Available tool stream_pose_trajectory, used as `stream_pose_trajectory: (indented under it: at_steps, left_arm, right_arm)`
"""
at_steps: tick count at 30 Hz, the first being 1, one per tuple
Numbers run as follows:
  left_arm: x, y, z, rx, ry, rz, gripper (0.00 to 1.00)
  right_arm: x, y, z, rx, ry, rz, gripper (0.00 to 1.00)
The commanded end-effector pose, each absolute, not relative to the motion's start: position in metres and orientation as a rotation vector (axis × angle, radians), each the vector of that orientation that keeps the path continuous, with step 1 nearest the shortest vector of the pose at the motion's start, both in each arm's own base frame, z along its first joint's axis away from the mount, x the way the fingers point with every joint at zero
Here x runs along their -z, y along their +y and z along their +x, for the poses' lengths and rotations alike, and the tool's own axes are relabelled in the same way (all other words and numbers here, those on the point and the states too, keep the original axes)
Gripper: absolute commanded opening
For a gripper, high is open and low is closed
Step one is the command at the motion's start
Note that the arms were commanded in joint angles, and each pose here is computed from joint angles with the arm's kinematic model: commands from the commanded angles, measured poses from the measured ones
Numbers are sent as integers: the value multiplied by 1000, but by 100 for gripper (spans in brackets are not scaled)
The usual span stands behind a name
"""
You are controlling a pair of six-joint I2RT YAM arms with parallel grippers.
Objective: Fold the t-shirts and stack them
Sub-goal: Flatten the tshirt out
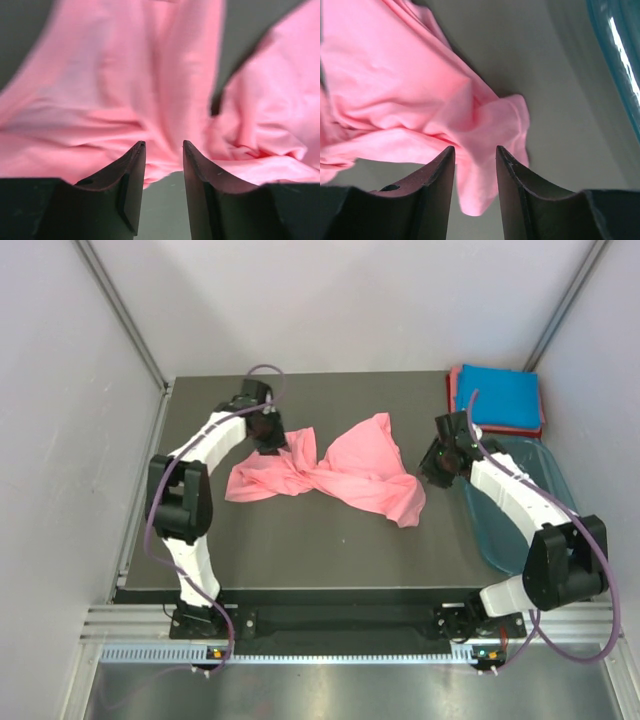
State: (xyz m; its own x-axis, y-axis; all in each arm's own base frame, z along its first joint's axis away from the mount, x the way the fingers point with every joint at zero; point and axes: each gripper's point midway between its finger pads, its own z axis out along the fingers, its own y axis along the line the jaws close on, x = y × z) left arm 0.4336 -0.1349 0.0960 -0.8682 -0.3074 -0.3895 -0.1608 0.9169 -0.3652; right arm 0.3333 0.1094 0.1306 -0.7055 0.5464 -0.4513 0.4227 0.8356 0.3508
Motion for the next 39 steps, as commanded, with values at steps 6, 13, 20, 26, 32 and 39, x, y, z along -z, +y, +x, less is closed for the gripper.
stream_pose_trajectory:
  at_steps: [6, 13, 20, 26, 32, 39]
  left_arm:
    - [-88, -174, 439, 385, 2660, -241, 47]
    - [-95, -136, 455, 311, 2582, -398, 46]
    - [-84, -105, 458, 244, 2561, -493, 48]
    - [-75, -91, 443, 123, 2624, -514, 49]
    - [-102, -62, 417, 4, 2526, -509, 49]
    - [-84, -23, 396, 23, 2532, -674, 51]
  right_arm:
    - [-122, 103, 310, -290, 2471, 565, 39]
    - [-129, 104, 303, -321, 2444, 516, 40]
    - [-127, 110, 302, -345, 2446, 469, 39]
    - [-114, 115, 300, -313, 2492, 428, 40]
    - [-106, 119, 297, -314, 2511, 403, 40]
    - [-101, 125, 296, -310, 2531, 367, 40]
